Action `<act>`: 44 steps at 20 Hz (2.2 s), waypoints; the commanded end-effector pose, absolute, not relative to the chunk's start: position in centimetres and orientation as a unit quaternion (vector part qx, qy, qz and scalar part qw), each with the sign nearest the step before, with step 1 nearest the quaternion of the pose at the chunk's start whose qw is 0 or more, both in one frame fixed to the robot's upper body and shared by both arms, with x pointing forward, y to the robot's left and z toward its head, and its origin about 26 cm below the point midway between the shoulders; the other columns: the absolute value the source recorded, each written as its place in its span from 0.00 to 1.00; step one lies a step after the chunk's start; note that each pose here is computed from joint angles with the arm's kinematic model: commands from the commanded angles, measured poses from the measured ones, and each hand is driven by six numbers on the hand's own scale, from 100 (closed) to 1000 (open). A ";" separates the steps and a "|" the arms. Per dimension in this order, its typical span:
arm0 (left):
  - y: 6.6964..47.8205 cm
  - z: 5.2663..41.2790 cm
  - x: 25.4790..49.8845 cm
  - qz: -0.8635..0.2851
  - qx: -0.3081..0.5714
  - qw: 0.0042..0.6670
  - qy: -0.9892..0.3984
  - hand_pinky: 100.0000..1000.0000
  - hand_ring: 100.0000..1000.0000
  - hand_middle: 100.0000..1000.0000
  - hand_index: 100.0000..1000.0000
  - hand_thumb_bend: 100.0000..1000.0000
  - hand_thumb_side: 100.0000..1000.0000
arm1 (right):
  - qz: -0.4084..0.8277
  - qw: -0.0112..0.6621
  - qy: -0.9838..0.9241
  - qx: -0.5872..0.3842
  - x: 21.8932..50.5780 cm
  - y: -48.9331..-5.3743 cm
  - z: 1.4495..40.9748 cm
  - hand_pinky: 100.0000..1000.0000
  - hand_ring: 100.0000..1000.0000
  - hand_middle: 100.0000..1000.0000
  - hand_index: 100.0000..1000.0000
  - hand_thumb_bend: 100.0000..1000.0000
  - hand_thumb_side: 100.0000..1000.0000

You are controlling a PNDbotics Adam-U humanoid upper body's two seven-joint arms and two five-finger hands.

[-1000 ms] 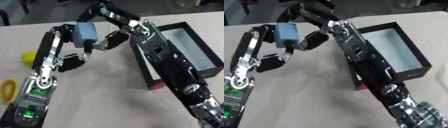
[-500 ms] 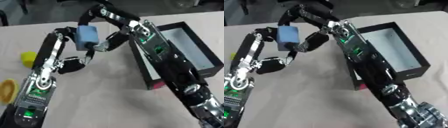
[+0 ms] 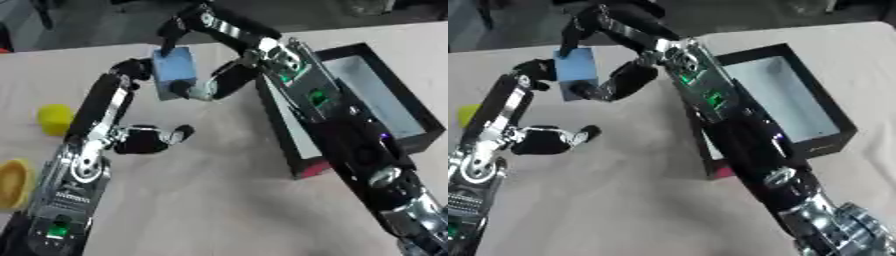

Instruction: Pick up the objects with one hand, pass them to the other hand, and then place them into the box on the other side of the table.

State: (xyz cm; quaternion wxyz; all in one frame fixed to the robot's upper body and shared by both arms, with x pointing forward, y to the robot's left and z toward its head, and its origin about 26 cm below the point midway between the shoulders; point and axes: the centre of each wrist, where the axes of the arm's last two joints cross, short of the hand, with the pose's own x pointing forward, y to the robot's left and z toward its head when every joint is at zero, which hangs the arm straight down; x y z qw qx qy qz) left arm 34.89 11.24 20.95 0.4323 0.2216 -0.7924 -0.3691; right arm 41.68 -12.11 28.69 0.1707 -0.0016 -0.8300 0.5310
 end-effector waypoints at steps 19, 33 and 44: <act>15.1 20.1 36.1 -0.333 0.297 0.479 -0.756 0.77 0.78 0.70 0.83 0.61 0.00 | 0.473 0.178 -0.863 -0.015 40.1 -15.6 32.6 0.81 0.81 0.17 0.59 0.22 0.01; 19.6 22.0 35.5 -0.280 0.348 0.473 -0.759 0.77 0.78 0.70 0.82 0.56 0.00 | 0.422 0.279 -0.855 -0.113 39.6 -26.2 32.3 0.85 0.92 0.18 0.68 0.17 0.01; 21.3 23.8 34.6 -0.237 0.357 0.454 -0.781 0.78 0.78 0.70 0.81 0.52 0.06 | 0.449 0.366 -0.803 -0.138 39.7 -33.0 31.3 0.88 1.00 0.20 0.74 0.16 0.05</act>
